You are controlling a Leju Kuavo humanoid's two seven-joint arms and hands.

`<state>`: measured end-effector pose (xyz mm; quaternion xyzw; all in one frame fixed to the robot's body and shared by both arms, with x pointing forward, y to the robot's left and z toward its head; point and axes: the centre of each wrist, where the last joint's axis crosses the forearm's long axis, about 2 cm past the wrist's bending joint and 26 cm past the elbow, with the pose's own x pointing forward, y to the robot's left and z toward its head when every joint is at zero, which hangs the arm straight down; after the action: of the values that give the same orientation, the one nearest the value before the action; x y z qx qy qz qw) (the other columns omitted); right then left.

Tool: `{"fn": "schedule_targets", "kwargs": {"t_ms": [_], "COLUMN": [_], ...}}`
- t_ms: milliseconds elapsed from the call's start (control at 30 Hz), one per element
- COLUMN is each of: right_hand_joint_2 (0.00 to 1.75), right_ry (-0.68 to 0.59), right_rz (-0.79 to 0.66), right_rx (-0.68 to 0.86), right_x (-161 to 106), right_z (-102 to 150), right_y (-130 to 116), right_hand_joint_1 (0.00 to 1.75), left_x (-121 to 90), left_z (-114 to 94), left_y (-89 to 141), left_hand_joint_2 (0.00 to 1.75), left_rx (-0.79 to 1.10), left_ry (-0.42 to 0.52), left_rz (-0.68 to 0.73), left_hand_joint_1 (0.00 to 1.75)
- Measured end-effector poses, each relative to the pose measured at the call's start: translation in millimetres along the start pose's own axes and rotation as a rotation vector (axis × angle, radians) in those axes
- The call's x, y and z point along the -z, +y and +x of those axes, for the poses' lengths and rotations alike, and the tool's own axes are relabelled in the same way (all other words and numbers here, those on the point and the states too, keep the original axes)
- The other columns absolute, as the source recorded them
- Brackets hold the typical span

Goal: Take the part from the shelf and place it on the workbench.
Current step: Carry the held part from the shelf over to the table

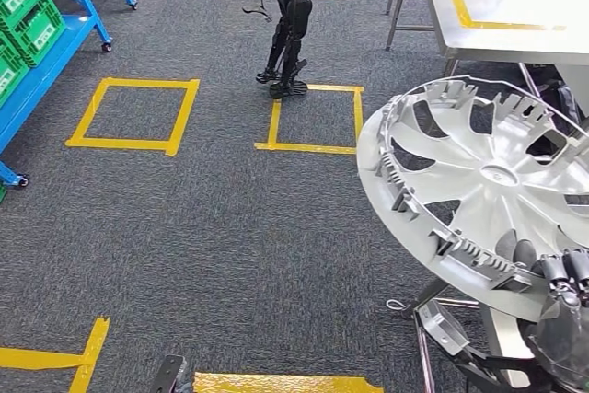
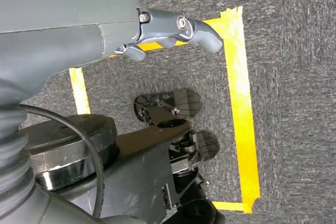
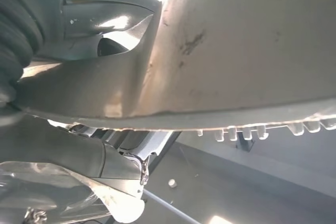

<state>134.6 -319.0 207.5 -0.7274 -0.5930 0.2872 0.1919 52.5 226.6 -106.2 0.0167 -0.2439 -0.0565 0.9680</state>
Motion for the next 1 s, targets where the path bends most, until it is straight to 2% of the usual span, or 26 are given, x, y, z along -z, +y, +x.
{"fn": "schedule_targets", "kwargs": {"t_ms": [1000], "right_hand_joint_2": [1.75], "right_ry": [0.004], "right_rz": [0.001], "right_rx": [-0.004], "right_x": [-0.4], "right_z": [-0.8], "right_y": [0.0], "right_hand_joint_1": [1.75], "left_x": [0.0], "left_z": [-0.1], "left_y": [0.0], "left_hand_joint_2": [1.75], "left_rx": [0.007], "left_ry": [0.011], "left_rz": [-0.002], "left_hand_joint_1": [0.0]}}
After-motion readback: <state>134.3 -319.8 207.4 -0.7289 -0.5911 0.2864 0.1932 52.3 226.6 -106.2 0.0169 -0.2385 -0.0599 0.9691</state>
